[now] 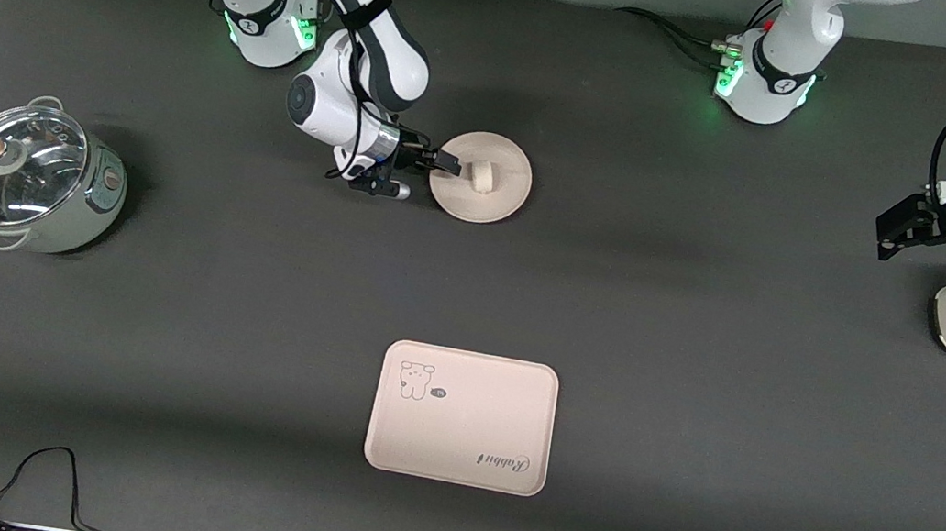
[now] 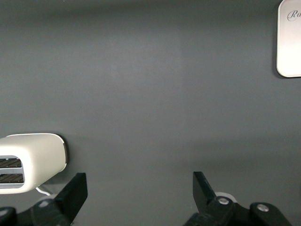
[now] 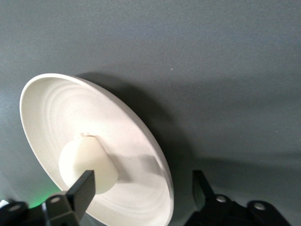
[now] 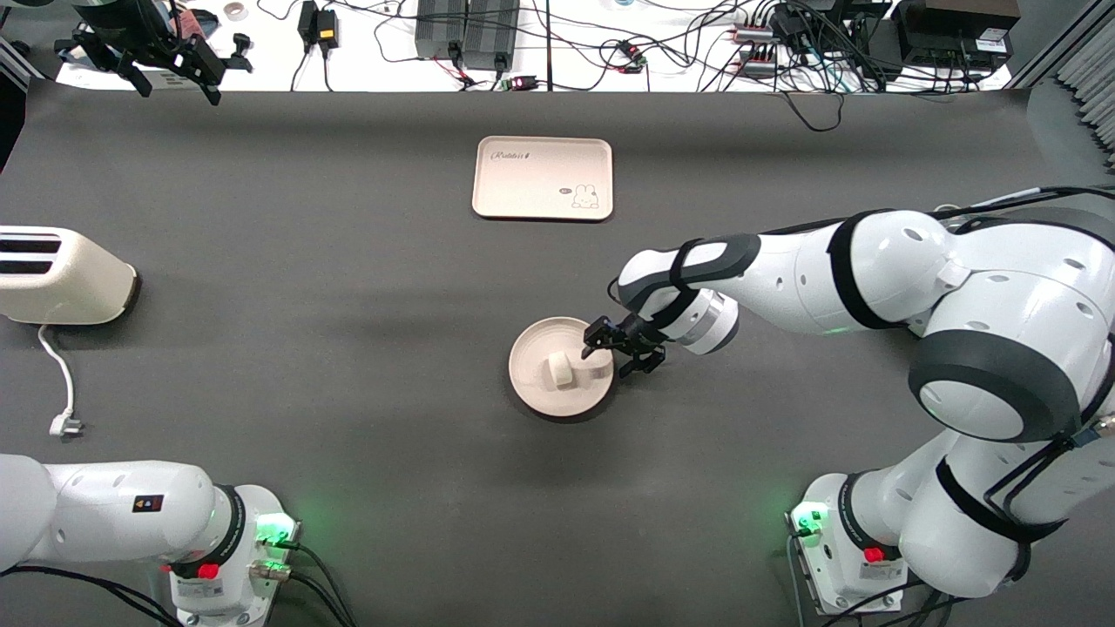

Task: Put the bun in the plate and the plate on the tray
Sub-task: 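Grasp the plate rim with the right gripper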

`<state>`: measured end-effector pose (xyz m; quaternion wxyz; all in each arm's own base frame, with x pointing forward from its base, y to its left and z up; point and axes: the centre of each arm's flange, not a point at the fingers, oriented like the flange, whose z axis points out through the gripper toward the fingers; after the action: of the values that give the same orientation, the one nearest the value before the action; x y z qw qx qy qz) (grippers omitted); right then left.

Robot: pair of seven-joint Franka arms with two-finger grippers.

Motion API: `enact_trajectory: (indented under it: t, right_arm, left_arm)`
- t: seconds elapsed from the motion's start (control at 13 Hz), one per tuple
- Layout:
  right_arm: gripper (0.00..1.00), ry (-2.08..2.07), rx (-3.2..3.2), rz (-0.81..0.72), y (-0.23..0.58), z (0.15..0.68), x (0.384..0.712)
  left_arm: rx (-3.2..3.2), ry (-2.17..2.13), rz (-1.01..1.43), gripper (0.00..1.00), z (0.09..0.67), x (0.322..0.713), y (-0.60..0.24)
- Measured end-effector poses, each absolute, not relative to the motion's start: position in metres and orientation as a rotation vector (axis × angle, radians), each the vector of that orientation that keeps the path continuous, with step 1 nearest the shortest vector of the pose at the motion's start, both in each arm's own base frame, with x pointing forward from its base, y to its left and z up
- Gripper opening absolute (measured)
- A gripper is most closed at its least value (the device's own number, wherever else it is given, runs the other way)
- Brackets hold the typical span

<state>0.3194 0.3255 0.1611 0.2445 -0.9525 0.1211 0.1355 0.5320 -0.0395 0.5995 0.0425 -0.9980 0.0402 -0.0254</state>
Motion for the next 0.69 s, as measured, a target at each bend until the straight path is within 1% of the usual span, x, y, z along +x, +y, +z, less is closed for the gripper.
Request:
enact_trajectory:
  t: [0.08,0.23,0.31,0.38,0.54,0.69]
  right_arm:
    - [0.90,0.329,-2.604,0.366,0.326,0.161,0.319]
    - [0.69,0.324,-2.607,0.360,0.327,0.161,0.319]
    - [0.68,0.308,-2.612,0.354,0.327,0.160,0.318]
    - [0.58,0.285,-2.619,0.342,0.328,0.159,0.316]
    - [0.31,0.271,-2.636,0.317,0.329,0.158,0.315]
    - [0.08,0.262,-2.648,0.295,0.329,0.157,0.315]
  left_arm:
    - [-3.054,0.123,-0.073,1.00,0.598,0.532,-0.039]
    - [-3.069,0.121,-0.059,1.00,0.595,0.531,-0.040]
    - [-3.076,0.125,-0.031,1.00,0.594,0.529,-0.041]
    - [-3.082,0.131,0.004,1.00,0.591,0.527,-0.043]
    - [-3.124,0.129,0.054,1.00,0.586,0.525,-0.046]
    - [-3.137,0.127,0.098,1.00,0.579,0.525,-0.047]
